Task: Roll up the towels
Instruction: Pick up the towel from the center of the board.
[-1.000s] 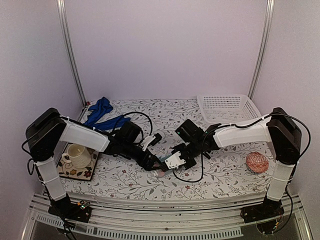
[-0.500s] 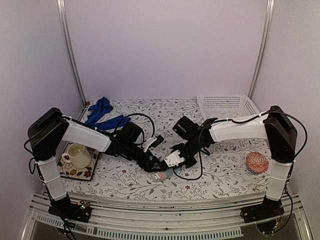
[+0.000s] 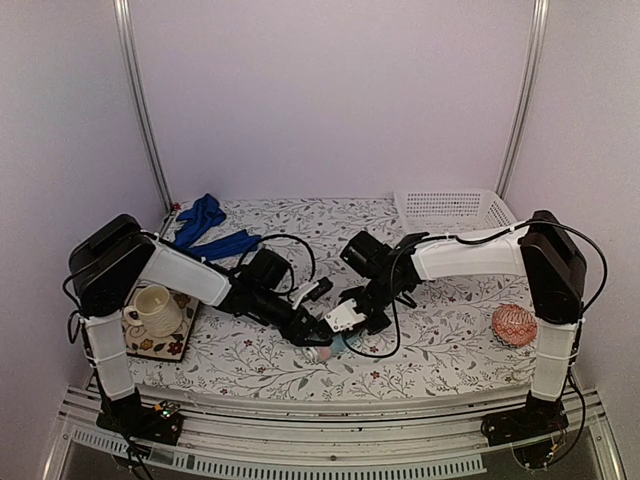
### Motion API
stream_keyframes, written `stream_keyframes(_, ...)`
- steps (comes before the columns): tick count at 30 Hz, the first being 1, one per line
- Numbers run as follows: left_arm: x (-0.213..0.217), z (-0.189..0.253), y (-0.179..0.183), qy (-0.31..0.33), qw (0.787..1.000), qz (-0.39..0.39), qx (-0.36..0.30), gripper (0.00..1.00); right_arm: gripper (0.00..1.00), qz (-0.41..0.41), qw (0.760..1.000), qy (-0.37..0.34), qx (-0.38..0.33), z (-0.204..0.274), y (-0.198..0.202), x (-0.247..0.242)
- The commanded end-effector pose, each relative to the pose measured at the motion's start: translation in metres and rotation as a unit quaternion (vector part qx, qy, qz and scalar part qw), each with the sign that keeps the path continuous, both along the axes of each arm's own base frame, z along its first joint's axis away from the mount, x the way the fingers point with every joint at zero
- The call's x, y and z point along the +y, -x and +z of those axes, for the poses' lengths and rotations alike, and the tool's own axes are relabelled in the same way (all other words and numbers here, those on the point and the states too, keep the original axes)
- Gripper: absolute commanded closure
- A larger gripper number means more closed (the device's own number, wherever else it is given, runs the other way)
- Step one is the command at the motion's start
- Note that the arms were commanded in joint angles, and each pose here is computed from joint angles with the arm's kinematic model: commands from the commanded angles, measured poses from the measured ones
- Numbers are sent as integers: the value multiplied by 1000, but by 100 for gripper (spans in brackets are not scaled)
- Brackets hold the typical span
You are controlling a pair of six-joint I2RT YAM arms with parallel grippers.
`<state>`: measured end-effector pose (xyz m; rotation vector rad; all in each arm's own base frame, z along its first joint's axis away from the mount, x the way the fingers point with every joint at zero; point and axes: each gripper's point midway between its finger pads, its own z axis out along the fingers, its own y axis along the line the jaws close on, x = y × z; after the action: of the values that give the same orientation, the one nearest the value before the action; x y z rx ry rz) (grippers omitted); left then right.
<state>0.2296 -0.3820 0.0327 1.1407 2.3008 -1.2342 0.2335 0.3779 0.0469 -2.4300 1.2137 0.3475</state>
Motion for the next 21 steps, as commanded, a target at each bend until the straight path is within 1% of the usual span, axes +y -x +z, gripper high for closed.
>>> stream_keyframes(1, -5, -15, 5, -5, 1000, -14, 21, 47, 91, -7, 1000, 17, 25, -10, 1, -2)
stream_keyframes(2, -6, -14, 6, -3, 1000, -16, 22, 53, 90, -9, 1000, 18, 23, -10, 0, -2)
stream_keyframes(3, -7, -13, 7, -1, 1000, -19, 22, 57, 89, -13, 1000, 18, 21, -9, -1, -2)
stream_keyframes(5, -9, -13, 9, 0, 999, -22, 24, 65, 84, -19, 1000, 12, 17, -5, -4, -1)
stream_keyframes(8, -11, -11, 10, 4, 999, -27, 24, 80, 69, -29, 1000, -1, 5, 4, -7, 1)
stream_keyframes(9, -11, -10, 11, 5, 999, -28, 25, 83, 62, -39, 999, -9, -4, 8, -12, 3)
stream_keyframes(10, -12, -9, 11, 7, 999, -27, 24, 88, 59, -48, 999, -14, -8, 12, -14, 3)
stream_keyframes(11, -11, -9, 10, 7, 999, -24, 23, 94, 55, -58, 998, -20, -11, 18, -18, 3)
stream_keyframes(12, -11, -7, 9, 8, 1000, -20, 21, 96, 51, -71, 997, -29, -20, 25, -23, 4)
stream_keyframes(15, -12, -5, 5, 9, 1000, -6, 16, 100, 44, -130, 990, -54, -17, 48, -33, -1)
stream_keyframes(16, -14, 10, 2, 23, 1000, -2, 2, 100, 41, -155, 986, -65, -18, 55, -36, -2)
stream_keyframes(17, -15, 15, -1, 27, 1000, 6, -3, 100, 38, -173, 982, -75, -18, 62, -39, -4)
stream_keyframes(18, -16, 19, -3, 31, 999, 13, -6, 100, 15, -192, 978, -83, -13, 68, -39, -7)
stream_keyframes(19, -17, 24, -6, 36, 999, 21, -11, 100, 1, -210, 973, -94, -18, 76, -43, -9)
stream_keyframes(21, -20, 33, -10, 50, 998, 31, -18, 100, 1, -276, 954, -120, 4, 92, -50, -16)
